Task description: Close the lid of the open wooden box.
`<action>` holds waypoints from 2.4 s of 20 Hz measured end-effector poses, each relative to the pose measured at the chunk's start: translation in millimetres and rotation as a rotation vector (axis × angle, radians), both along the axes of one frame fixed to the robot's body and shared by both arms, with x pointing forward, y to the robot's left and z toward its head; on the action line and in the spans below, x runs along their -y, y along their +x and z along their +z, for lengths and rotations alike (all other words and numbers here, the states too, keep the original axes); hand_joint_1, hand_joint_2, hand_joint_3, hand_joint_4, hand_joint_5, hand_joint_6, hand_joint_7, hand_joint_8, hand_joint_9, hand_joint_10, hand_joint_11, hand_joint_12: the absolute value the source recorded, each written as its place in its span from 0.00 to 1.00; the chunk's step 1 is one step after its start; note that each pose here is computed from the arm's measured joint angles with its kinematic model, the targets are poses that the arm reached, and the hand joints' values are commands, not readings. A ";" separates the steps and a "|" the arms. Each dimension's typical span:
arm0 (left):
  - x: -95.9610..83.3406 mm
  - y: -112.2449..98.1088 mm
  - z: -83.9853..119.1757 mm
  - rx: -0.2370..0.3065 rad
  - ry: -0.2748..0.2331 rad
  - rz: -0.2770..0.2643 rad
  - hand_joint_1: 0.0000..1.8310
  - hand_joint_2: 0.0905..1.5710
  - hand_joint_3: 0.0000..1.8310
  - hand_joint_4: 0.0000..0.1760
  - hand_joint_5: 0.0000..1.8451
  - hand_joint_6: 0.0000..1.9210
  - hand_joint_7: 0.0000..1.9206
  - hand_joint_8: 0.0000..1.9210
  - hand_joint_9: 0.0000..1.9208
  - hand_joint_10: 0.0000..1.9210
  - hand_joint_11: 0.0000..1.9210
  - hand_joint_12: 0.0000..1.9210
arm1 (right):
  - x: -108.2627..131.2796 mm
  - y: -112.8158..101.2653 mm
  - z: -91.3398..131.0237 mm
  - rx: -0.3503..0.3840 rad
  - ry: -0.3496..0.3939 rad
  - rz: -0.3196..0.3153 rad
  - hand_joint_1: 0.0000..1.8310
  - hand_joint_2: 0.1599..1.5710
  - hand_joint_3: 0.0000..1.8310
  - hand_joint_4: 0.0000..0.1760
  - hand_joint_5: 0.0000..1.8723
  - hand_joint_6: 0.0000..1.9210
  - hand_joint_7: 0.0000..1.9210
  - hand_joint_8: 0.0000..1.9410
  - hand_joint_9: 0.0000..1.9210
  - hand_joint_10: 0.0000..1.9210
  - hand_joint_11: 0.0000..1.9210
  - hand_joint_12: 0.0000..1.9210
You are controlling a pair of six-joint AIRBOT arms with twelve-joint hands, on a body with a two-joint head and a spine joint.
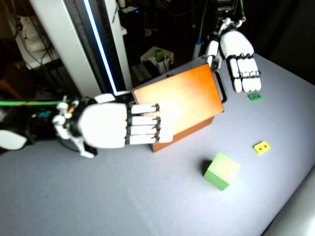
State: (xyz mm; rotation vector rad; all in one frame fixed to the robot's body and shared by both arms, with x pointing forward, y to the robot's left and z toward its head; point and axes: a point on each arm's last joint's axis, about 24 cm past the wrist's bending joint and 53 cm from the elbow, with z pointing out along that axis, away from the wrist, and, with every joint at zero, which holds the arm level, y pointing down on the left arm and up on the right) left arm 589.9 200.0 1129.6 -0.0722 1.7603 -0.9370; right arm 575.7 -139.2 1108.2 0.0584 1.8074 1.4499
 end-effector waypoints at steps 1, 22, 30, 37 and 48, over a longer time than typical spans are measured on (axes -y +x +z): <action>0.1 -0.1 0.0 0.000 0.001 -0.001 0.00 0.83 0.00 0.00 0.04 0.01 0.03 0.01 0.02 0.00 0.04 0.03 | -0.1 -0.1 0.4 0.001 0.001 0.001 0.23 0.59 0.00 0.46 0.00 0.00 0.00 0.00 0.00 0.00 0.00 0.00; -3.7 -13.9 -24.2 -0.078 0.009 0.002 0.13 0.86 0.00 0.00 0.03 0.00 0.00 0.00 0.00 0.00 0.02 0.03 | 25.0 7.7 -36.0 -0.072 -0.081 -0.103 0.31 0.56 0.00 0.49 0.00 0.00 0.00 0.00 0.00 0.00 0.00 0.00; -9.1 -17.6 -26.8 -0.089 0.000 0.019 0.23 0.83 0.00 0.00 0.04 0.00 0.01 0.00 0.01 0.00 0.02 0.03 | 27.0 6.5 -40.1 -0.078 -0.099 -0.103 0.30 0.50 0.00 0.84 0.00 0.00 0.00 0.00 0.00 0.00 0.00 0.00; -33.5 -33.3 -32.1 -0.119 0.025 0.067 0.37 0.79 0.00 0.00 0.03 0.00 0.00 0.00 0.00 0.00 0.03 0.03 | 36.4 -0.7 -25.0 -0.060 -0.102 -0.099 0.43 0.52 0.00 1.00 0.00 0.00 0.00 0.00 0.00 0.00 0.00 0.00; -52.6 -30.5 8.6 0.010 -0.053 0.139 0.30 0.80 0.00 0.00 0.01 0.00 0.00 0.00 0.00 0.00 0.01 0.02 | 69.9 13.8 24.4 0.058 -0.016 -0.216 0.36 0.52 0.00 1.00 0.00 0.00 0.00 0.00 0.00 0.00 0.00 0.00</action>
